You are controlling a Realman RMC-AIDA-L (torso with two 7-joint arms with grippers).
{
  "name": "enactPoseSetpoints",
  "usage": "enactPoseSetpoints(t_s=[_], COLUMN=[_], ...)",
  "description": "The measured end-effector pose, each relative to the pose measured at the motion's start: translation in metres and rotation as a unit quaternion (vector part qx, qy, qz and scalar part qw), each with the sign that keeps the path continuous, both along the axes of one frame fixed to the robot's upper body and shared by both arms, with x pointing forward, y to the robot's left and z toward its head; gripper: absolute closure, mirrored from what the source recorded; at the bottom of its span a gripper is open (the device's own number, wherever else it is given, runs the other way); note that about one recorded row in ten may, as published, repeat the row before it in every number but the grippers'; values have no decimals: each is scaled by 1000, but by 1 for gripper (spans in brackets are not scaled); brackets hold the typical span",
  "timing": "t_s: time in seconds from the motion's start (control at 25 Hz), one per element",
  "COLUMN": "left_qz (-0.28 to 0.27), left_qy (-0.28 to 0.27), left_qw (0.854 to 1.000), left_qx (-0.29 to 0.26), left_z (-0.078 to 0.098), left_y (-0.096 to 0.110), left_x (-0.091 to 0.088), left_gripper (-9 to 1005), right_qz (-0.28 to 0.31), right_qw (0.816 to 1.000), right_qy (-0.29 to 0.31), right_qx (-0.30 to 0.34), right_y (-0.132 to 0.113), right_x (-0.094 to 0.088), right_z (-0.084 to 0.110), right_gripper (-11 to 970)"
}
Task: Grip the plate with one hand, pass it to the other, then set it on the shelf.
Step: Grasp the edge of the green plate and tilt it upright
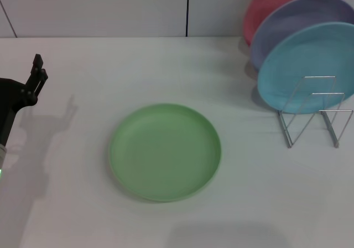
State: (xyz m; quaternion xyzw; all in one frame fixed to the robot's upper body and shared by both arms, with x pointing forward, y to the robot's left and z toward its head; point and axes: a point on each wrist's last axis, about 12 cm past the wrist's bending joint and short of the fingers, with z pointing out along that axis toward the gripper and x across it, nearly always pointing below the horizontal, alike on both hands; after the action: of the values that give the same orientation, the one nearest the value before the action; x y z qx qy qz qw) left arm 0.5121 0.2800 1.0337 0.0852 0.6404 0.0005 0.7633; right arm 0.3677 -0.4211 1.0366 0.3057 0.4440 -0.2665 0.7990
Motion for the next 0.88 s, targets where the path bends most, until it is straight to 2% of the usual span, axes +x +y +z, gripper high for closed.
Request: enactPoseSetpoints(t_s=[0.36,0.6,0.8,0.88], left_qz=[-11,-38,-46,-51], left_qy=[0,-4,30,52], left_qw=[1000,999,998,997], left_qx=[2,-6,-8,-2], left_z=[0,5,21,35], left_y=[-4,-16,-31,-38], left_x=[0,2,22,31], left_gripper=[163,162,162,162], right_qz=[2,14,21,24], right_qw=[1000,1000,1000,1000], right_qy=[1,9,7,7], right_qx=[1,4,5,6], right_y=[1,2,3,3], right_x=[1,7,9,10], right_z=[0,-1,-1,-1], right_gripper=[124,124,124,124])
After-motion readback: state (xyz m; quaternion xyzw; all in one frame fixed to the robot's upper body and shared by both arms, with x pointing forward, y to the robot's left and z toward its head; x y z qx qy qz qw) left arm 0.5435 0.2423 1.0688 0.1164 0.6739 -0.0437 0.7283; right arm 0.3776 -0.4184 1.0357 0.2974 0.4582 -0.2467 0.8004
